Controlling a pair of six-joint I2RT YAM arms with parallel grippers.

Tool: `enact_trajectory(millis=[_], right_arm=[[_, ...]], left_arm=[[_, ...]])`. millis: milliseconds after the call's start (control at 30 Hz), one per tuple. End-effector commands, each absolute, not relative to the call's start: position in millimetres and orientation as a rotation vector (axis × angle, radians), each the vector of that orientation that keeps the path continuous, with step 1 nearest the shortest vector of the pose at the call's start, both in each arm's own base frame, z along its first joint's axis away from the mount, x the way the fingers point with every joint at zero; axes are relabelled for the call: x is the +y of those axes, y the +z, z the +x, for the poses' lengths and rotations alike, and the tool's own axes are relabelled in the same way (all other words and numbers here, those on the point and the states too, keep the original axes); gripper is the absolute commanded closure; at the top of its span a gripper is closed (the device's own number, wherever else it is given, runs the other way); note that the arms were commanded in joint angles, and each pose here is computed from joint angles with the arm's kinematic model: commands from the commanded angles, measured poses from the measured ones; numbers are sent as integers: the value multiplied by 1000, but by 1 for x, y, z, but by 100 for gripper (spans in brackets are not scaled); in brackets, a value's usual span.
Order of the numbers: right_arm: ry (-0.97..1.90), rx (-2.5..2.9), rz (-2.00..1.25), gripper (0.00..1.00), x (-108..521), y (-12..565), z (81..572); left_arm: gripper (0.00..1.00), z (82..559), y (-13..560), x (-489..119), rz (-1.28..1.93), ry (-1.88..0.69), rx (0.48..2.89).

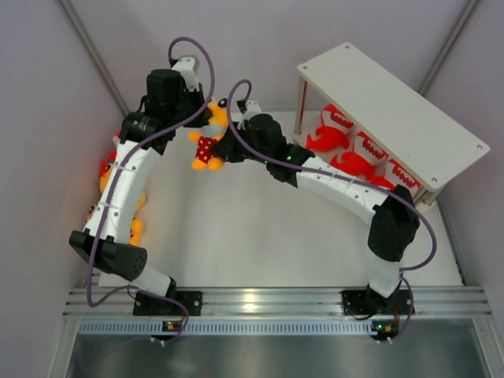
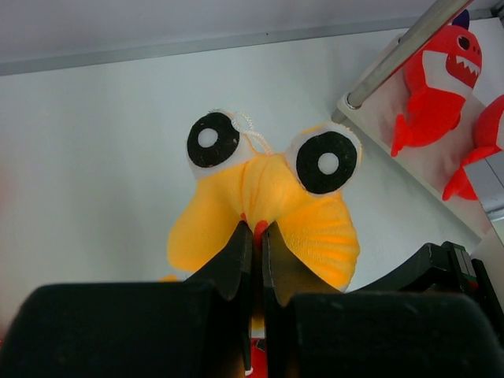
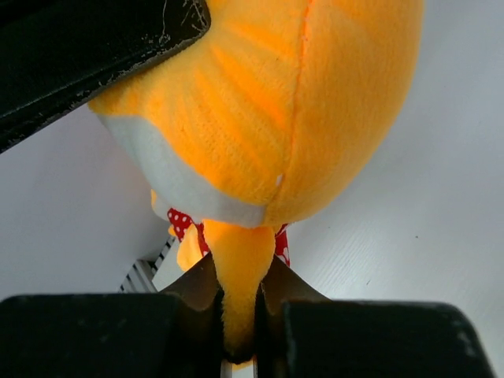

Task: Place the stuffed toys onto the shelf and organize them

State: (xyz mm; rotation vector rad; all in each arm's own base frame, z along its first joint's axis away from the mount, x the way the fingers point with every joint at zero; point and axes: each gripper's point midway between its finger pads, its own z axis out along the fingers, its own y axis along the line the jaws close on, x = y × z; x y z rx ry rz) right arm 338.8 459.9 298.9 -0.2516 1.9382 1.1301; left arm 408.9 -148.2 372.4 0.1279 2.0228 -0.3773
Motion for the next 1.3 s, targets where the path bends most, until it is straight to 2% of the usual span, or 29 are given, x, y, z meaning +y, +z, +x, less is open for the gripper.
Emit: enact_trajectory(millis=[0,67,100,200,300,367,467,533,667,933,1133,1267], right_arm=[[1146,1814,-262,100,455,352,333],[1093,1777,-285,100,442,373,329],[1078,1771,-297,100,438,378,326],[1037,1747,-327,100,420,398,323],[1022,1737,-341,100,411,404,320],[1012,1723,-337,100,403,412,318],[1006,1709,-323,100,389,422,316],[999,1701,-310,100,377,430,314],[999,1676,-264,100,351,445,313],[964,1622,-186,100,276,491,297],[904,1522,-69,100,202,535,272],[815,1536,-18,100,164,536,263]], left_arm=[[100,411,365,-157,203,-395,2024],[87,413,363,-151,243,-344,2020],[71,413,365,-150,248,-332,2012],[44,408,383,-147,266,-324,1965],[35,400,407,-146,292,-333,1904],[24,394,423,-145,303,-335,1878],[14,384,439,-147,335,-359,1858],[2,378,447,-148,342,-379,1848],[2,372,462,-145,357,-363,1816],[2,372,482,-116,356,-169,1759],[2,378,464,-112,357,-130,1808],[2,380,455,-116,355,-153,1832]])
